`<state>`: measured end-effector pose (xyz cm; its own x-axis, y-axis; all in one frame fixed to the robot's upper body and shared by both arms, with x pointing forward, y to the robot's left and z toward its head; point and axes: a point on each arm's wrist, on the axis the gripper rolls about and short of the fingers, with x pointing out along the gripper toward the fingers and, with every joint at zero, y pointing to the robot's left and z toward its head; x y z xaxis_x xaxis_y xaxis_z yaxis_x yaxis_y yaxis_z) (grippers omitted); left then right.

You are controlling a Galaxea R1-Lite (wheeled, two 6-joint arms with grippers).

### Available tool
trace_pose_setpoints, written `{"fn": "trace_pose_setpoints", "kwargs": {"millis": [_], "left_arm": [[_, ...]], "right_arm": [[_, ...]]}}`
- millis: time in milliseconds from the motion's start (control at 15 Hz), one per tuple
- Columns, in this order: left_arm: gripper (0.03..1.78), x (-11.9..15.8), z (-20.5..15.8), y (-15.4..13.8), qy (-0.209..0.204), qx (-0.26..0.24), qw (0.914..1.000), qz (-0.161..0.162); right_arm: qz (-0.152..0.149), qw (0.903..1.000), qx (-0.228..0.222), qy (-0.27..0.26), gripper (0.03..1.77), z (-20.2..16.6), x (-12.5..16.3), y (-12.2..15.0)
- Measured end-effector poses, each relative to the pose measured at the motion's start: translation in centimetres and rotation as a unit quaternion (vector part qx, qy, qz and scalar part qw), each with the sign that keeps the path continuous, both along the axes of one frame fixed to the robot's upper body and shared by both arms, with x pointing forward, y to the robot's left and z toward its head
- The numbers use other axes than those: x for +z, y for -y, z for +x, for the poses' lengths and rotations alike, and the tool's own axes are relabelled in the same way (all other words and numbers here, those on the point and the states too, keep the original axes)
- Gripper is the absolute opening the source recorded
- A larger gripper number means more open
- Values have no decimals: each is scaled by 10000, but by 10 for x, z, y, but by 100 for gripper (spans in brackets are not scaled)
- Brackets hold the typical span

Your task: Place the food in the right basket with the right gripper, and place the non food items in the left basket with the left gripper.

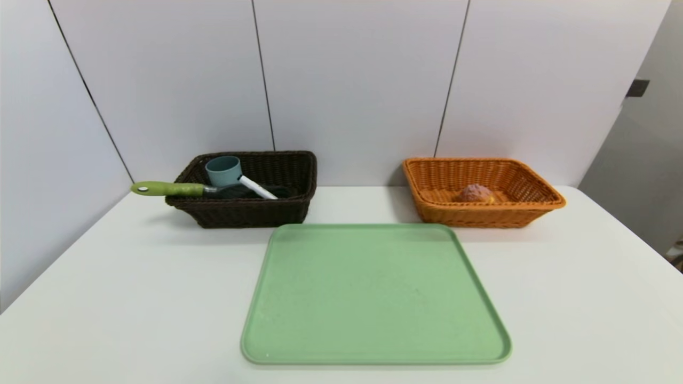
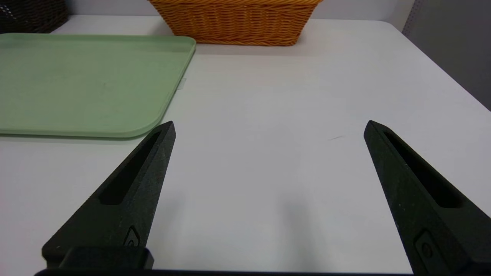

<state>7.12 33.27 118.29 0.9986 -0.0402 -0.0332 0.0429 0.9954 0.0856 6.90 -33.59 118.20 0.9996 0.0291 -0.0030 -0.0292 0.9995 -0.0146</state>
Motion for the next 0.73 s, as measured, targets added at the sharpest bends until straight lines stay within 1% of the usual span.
{"fn": "trace_pose_setpoints", "kwargs": {"millis": [267,533,733], "left_arm": [[169,0,-2,0,130,47,9999,-58],[169,-1,-2,0,143,45,9999,-64],[169,-1,-2,0,146,49,9999,-62]], "right_arm": [[-11,10000,-4,0,169,0,0,0],[-17,10000,-40,-5,169,0,0,0],[37,10000,-62,1,169,0,0,0]]}}
